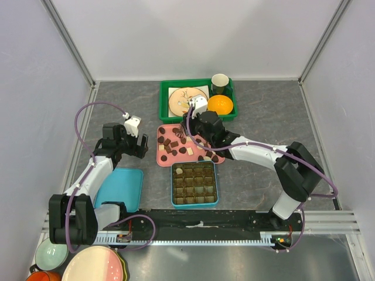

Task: Pack the chocolate
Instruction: Pick up the fake chocolate from the plate.

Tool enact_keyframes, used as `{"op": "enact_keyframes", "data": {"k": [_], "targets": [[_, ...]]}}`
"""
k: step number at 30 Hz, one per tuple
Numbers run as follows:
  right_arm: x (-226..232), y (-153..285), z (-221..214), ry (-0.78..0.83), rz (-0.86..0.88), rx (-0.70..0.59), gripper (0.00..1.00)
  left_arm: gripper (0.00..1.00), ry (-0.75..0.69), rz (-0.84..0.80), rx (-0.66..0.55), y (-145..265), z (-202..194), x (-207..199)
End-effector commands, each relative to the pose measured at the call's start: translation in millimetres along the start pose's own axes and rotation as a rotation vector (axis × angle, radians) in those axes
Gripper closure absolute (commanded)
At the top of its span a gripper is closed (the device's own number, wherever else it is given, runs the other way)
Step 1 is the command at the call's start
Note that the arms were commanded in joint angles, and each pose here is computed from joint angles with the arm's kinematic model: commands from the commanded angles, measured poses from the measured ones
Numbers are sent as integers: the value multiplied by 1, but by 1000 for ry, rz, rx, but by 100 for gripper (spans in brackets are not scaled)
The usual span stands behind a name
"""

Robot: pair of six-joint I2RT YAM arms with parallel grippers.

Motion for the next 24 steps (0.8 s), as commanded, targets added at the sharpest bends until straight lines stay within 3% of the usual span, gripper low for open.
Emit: {"op": "enact_keyframes", "data": {"k": [1, 24], "targets": [[0, -6, 28, -24, 5, -89, 47, 3, -37, -11, -30, 2, 11, 0], [5, -3, -33, -21, 39, 58, 49, 3, -42, -16, -34, 4, 13, -1]]}}
Point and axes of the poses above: each gripper's point midway between its finger pads, its own y axis back along the fingers, its own x axis along the line the jaws close on, z = x × y, the point moved 2 cm from there along y, back along the fingers, and after that the axes turned 11 degrees about y, right-handed, at the moved point
